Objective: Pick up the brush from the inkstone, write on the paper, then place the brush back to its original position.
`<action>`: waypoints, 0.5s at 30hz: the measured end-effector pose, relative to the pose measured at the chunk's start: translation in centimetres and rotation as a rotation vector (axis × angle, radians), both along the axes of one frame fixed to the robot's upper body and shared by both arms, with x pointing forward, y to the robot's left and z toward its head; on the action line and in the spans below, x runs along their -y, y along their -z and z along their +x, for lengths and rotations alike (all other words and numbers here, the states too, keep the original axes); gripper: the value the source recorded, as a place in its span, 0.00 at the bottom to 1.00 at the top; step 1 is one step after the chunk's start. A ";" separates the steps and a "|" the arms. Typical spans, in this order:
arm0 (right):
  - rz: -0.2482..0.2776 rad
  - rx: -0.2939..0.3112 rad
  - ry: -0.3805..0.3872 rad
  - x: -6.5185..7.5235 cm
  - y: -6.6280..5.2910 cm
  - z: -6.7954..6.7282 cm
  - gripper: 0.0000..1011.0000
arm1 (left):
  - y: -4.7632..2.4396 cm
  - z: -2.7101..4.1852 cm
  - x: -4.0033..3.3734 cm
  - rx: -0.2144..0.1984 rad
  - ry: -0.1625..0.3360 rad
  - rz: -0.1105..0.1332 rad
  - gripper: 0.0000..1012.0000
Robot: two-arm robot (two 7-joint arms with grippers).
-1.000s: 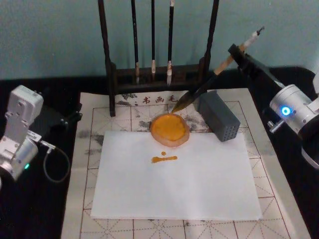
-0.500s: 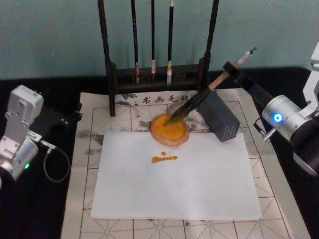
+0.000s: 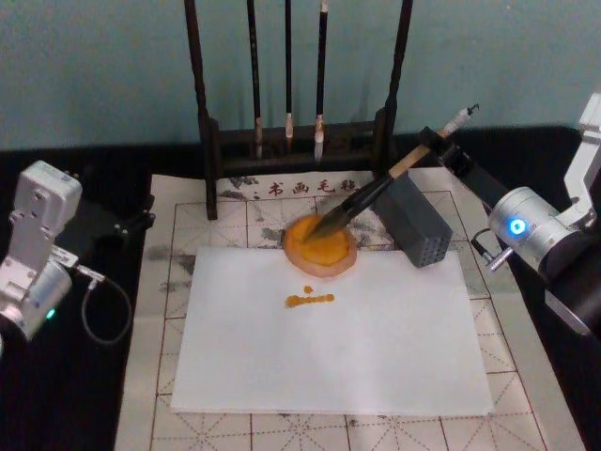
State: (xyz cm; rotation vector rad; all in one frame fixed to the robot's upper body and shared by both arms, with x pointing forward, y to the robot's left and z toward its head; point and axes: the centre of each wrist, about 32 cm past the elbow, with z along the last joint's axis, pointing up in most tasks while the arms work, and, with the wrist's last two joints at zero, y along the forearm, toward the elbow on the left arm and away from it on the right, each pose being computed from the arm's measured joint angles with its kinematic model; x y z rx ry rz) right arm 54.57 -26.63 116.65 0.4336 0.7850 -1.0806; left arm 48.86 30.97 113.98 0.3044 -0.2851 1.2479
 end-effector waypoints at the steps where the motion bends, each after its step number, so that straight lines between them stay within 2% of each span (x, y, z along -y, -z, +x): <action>1: 0.000 0.000 0.000 0.0 0.0 0.0 0.18 | 0.00 0.00 0.00 0.000 0.000 0.000 0.99; 15: 0.002 -0.033 0.001 -0.1 0.5 -0.2 0.18 | 0.00 0.00 0.00 0.000 0.000 0.000 0.99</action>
